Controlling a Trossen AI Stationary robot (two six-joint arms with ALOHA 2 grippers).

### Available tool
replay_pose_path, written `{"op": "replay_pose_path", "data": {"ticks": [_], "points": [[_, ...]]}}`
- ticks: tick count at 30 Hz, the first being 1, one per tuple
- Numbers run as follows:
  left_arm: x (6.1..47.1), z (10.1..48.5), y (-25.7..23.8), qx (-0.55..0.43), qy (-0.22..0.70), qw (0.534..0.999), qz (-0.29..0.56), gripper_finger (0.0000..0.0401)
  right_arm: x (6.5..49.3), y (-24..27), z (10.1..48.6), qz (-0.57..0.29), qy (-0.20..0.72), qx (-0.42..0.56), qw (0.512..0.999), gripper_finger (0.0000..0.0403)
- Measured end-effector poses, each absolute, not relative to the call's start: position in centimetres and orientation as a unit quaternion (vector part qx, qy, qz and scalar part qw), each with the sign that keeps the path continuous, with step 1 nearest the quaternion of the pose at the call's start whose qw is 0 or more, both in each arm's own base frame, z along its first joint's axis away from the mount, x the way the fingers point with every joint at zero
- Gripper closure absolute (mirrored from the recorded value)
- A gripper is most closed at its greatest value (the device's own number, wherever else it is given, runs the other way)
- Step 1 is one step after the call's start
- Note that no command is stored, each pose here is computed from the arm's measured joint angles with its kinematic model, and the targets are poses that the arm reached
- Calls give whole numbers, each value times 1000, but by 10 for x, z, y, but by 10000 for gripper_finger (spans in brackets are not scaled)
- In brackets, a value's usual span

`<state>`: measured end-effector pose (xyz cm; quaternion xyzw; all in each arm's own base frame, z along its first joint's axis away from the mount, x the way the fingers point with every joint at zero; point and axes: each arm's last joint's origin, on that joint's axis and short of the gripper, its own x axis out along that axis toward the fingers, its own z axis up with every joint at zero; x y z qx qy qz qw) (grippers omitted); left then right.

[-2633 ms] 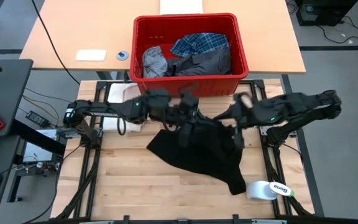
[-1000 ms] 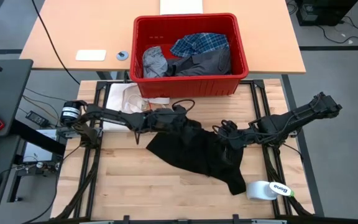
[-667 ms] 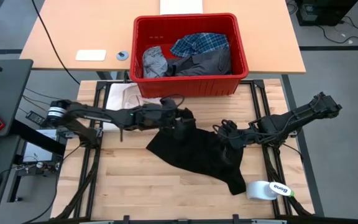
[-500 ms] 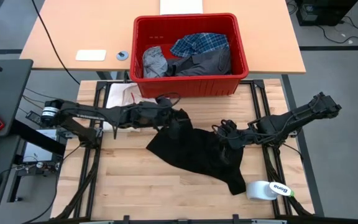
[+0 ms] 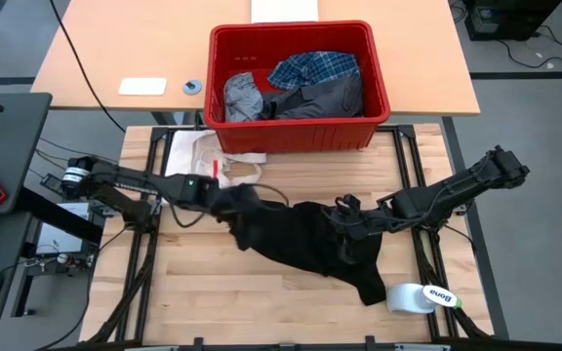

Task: Fold Laundry from Bin
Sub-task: Fold the black shirt

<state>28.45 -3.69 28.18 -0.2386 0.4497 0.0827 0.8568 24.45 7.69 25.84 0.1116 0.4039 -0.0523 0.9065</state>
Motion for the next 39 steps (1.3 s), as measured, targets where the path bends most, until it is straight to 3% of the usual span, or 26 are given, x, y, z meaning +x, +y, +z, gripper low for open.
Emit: {"op": "replay_pose_path", "data": {"ticks": [7,15,24,29,34,39], "points": [[267,272,-47,-229,531,810,100,170,244,76,258,-49,406,112,906,225],[261,270,-71,-258,555,787,78,170,243,72,256,-51,425,114,897,225],[276,231,-94,-133,604,782,77,170,246,74,259,-42,406,124,905,225],[299,205,-77,-120,608,777,112,177,248,74,261,-42,393,127,910,225],[321,207,-46,-145,549,816,109,204,248,74,261,-41,393,127,910,225],[328,204,-11,-184,553,809,75,220,248,74,261,-42,394,135,908,225]]}}
